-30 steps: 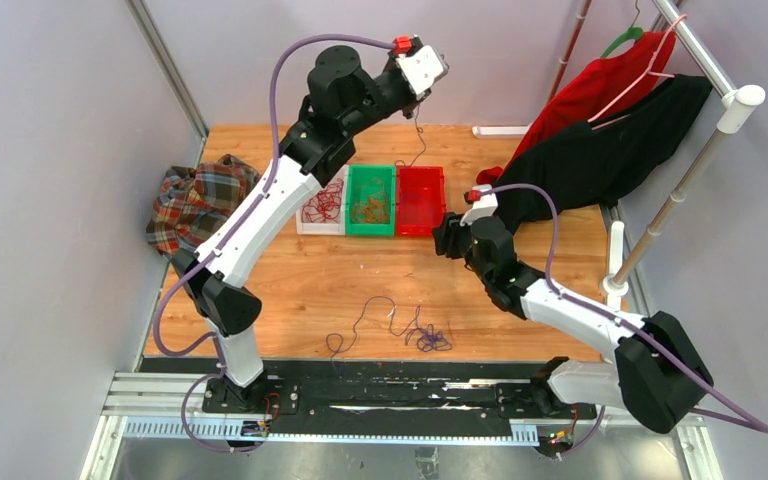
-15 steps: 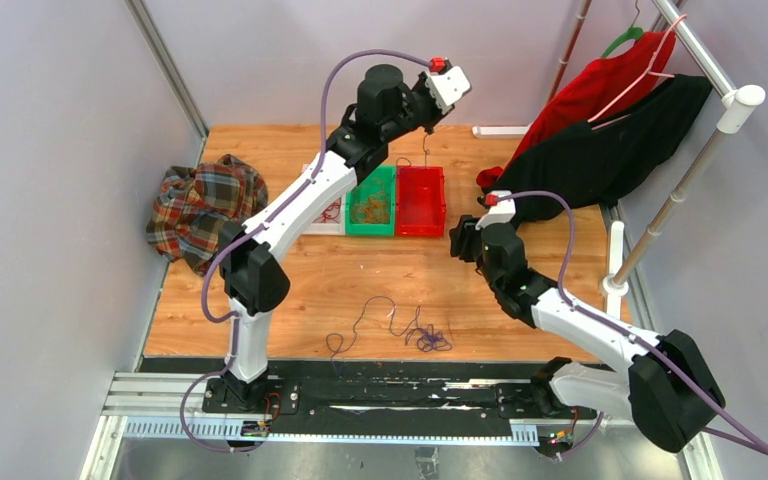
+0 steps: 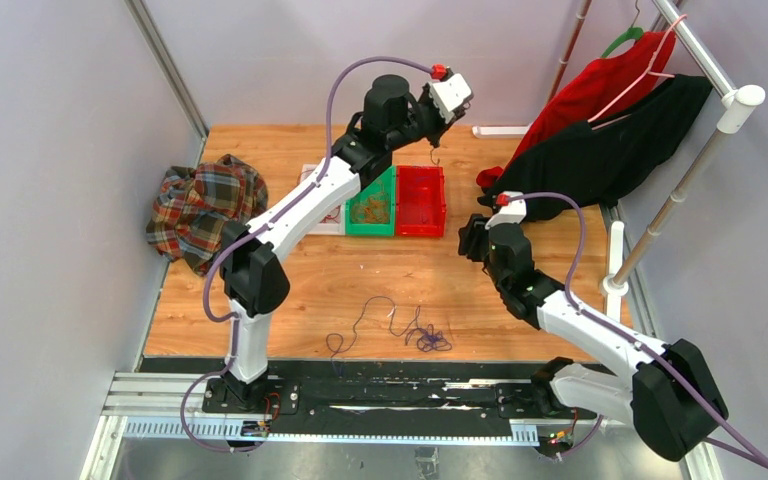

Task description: Untangle the cables

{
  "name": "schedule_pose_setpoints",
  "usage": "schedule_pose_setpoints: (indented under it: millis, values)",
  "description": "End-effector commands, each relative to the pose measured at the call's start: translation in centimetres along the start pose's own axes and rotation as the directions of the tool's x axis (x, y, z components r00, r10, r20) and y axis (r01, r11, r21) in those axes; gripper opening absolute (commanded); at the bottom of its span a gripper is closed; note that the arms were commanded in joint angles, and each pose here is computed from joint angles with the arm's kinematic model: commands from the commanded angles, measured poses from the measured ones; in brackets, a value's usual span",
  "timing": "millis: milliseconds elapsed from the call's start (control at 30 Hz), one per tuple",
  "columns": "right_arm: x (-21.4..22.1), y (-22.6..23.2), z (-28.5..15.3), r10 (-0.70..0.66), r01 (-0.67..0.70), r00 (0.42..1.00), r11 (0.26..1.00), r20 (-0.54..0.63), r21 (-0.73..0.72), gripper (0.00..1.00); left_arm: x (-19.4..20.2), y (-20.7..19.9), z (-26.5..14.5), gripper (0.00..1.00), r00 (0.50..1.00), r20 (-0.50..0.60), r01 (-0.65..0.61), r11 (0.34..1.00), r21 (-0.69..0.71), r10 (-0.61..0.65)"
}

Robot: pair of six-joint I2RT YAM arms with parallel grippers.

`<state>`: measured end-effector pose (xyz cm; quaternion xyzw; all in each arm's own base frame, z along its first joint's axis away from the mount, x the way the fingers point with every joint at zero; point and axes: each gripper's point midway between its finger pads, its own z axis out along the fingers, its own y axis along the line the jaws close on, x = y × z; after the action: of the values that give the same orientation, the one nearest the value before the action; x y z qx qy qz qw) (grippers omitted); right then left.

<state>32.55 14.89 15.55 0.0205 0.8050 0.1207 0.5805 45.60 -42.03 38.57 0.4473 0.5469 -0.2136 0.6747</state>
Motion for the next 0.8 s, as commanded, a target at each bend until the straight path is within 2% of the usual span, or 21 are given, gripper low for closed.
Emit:
schedule_pose_setpoints:
  millis: [0,267,533,667,767]
  values:
    - [0.5,-1.1,0.0,0.022,-0.022,1.0,0.999,-0.008,0.039,0.48,-1.1,-1.7,-0.7,0.0,1.0,0.026,0.004,0.998,0.056,-0.005]
    - [1.3,-1.2,0.6,0.024,-0.023,0.999,0.999,-0.029,0.04,0.48,5.8,-1.2,0.3,0.01,0.99,-0.125,0.07,0.997,0.027,-0.066]
    - [1.3,-1.3,1.1,0.032,-0.031,0.999,0.999,-0.027,0.044,0.48,13.9,-3.6,0.3,0.0,0.956,-0.27,0.13,0.99,0.051,-0.112]
    - [1.5,-1.3,1.3,0.034,-0.033,0.999,0.999,-0.033,0.043,0.47,17.6,-4.5,0.0,0.0,0.92,-0.364,0.171,0.984,0.044,-0.144]
    - [1.7,-1.3,1.5,0.035,-0.033,0.999,0.998,-0.039,0.044,0.47,21.0,-5.2,-0.8,0.0,0.868,-0.474,0.185,0.982,0.032,-0.147]
